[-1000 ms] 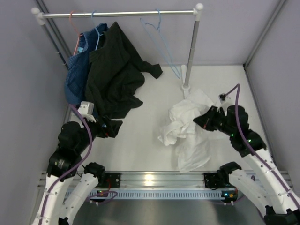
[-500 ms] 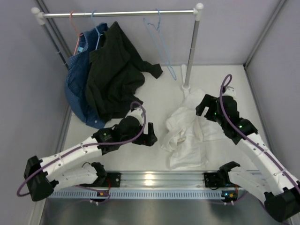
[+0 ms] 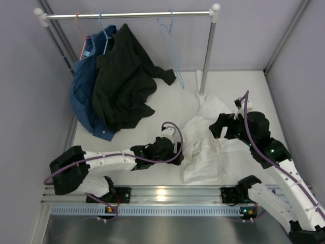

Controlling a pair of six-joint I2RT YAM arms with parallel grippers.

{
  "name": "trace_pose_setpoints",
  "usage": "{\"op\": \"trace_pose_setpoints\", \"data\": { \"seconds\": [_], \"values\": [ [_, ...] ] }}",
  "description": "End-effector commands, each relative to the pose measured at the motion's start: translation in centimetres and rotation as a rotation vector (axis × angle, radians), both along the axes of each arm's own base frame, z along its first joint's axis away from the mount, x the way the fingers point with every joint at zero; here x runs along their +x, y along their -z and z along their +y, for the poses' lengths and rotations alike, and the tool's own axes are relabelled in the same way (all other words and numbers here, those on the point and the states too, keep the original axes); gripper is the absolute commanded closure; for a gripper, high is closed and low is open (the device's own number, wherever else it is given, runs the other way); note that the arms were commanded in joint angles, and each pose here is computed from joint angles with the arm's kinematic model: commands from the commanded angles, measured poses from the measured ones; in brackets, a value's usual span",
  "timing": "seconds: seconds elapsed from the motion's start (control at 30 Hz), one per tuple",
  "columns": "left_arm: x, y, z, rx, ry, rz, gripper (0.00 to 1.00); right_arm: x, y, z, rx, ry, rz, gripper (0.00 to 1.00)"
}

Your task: Place the shirt on the hanger

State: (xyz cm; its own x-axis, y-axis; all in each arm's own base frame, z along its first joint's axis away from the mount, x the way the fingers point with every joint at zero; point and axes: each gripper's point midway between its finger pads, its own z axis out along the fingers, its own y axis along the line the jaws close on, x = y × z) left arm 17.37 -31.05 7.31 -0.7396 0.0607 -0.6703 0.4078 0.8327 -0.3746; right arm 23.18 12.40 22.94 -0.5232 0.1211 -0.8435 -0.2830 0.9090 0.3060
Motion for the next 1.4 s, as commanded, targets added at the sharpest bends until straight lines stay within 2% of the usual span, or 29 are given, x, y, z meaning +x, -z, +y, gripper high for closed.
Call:
{"op": "trace_pose_setpoints", "data": {
  "seconds": [0.0, 0.07, 0.17, 0.4, 0.43, 0.5, 0.57, 0.6, 0.67, 0.73, 0.8, 0.87, 0.9, 0.93, 0.97, 1.0, 1.03, 1.07, 1.1, 1.13, 1.2, 1.27, 1.3, 1.33, 1.37],
  "values": [
    [0.9, -3.2, -3.9, -0.160, 0.023, -0.103, 0.16, -1.1, 0.6, 0.8, -0.019, -0.090, 0.009, 0.10],
    [1.3, -3.2, -4.4, -0.194, 0.011, -0.129, 0.18, -1.2, 1.0, 1.0, -0.018, -0.100, 0.021, 0.10],
    [2.5, -2.5, -4.1, -0.170, -0.053, -0.162, 0.32, -1.3, 1.1, 1.2, -0.010, -0.106, 0.028, 0.11],
    [3.7, -2.1, -3.9, -0.056, -0.110, -0.223, 0.96, -1.4, 0.2, 1.2, -0.004, -0.109, 0.003, 0.11],
    [3.7, -3.4, -3.7, -0.074, -0.117, -0.239, 1.00, -1.4, -0.1, 1.2, -0.002, -0.112, -0.004, 0.10],
    [3.7, -5.0, -2.4, -0.040, -0.123, -0.263, 1.00, -1.5, -0.6, 1.3, -0.001, -0.124, -0.022, 0.10],
    [3.8, -10.2, -1.5, -0.088, -0.122, -0.330, 1.00, -1.7, -1.3, 1.7, 0.000, -0.159, -0.042, 0.11],
    [3.3, -10.5, 0.1, -0.015, -0.103, -0.329, 1.00, -1.7, -1.6, 1.8, 0.002, -0.172, -0.050, 0.11],
    [3.1, -16.9, 1.5, -0.057, -0.090, -0.405, 1.00, -2.0, -2.9, 2.4, 0.015, -0.215, -0.077, 0.10],
    [2.5, -19.6, 3.9, -0.014, -0.078, -0.430, 1.00, -2.6, -4.6, 3.3, 0.048, -0.278, -0.112, 0.10],
    [1.8, -25.5, 6.3, -0.039, -0.073, -0.486, 1.00, -3.1, -6.1, 4.1, 0.075, -0.334, -0.142, 0.10],
    [1.4, -29.2, 7.5, -0.023, -0.040, -0.530, 1.00, -3.8, -8.3, 5.2, 0.114, -0.412, -0.176, 0.10],
    [1.1, -34.8, 8.8, -0.096, -0.066, -0.583, 1.00, -4.1, -9.2, 5.5, 0.126, -0.437, -0.189, 0.10],
    [1.5, -35.9, 10.9, -0.015, -0.100, -0.609, 1.00, -4.4, -10.8, 6.0, 0.145, -0.474, -0.214, 0.10],
    [1.7, -38.1, 12.3, -0.004, -0.138, -0.638, 1.00, -4.6, -11.6, 6.2, 0.153, -0.490, -0.229, 0.10],
    [2.4, -39.5, 12.1, 0.039, -0.153, -0.658, 1.00, -4.9, -12.4, 6.4, 0.165, -0.507, -0.242, 0.10],
    [1.9, -45.2, 14.2, -0.055, -0.204, -0.721, 1.00, -5.5, -13.9, 6.7, 0.184, -0.547, -0.271, 0.10],
    [2.0, -46.2, 15.2, 0.011, -0.198, -0.751, 1.00, -5.7, -14.2, 7.1, 0.195, -0.573, -0.271, 0.10],
    [2.9, -46.5, 13.4, 0.057, -0.176, -0.756, 1.00, -6.2, -14.9, 7.5, 0.214, -0.611, -0.287, 0.10],
    [2.5, -49.1, 14.3, 0.012, -0.180, -0.797, 1.00, -7.5, -14.9, 8.3, 0.254, -0.695, -0.266, 0.10],
    [2.9, -47.6, 12.2, 0.062, -0.121, -0.779, 1.00, -8.5, -15.5, 9.1, 0.304, -0.775, -0.292, 0.11],
    [3.3, -42.6, 8.8, 0.137, -0.039, -0.685, 1.00, -9.3, -14.2, 9.5, 0.348, -0.801, -0.252, 0.12],
    [2.8, -40.6, 7.0, 0.133, 0.030, -0.635, 1.00, -9.4, -13.7, 9.6, 0.352, -0.800, -0.241, 0.12],
    [2.5, -39.1, 6.5, 0.107, 0.020, -0.587, 1.00, -9.3, -12.5, 9.6, 0.347, -0.790, -0.212, 0.12],
    [2.7, -34.9, 5.3, 0.177, 0.045, -0.529, 1.00, -9.5, -12.1, 9.5, 0.341, -0.789, -0.209, 0.13]
  ]
}}
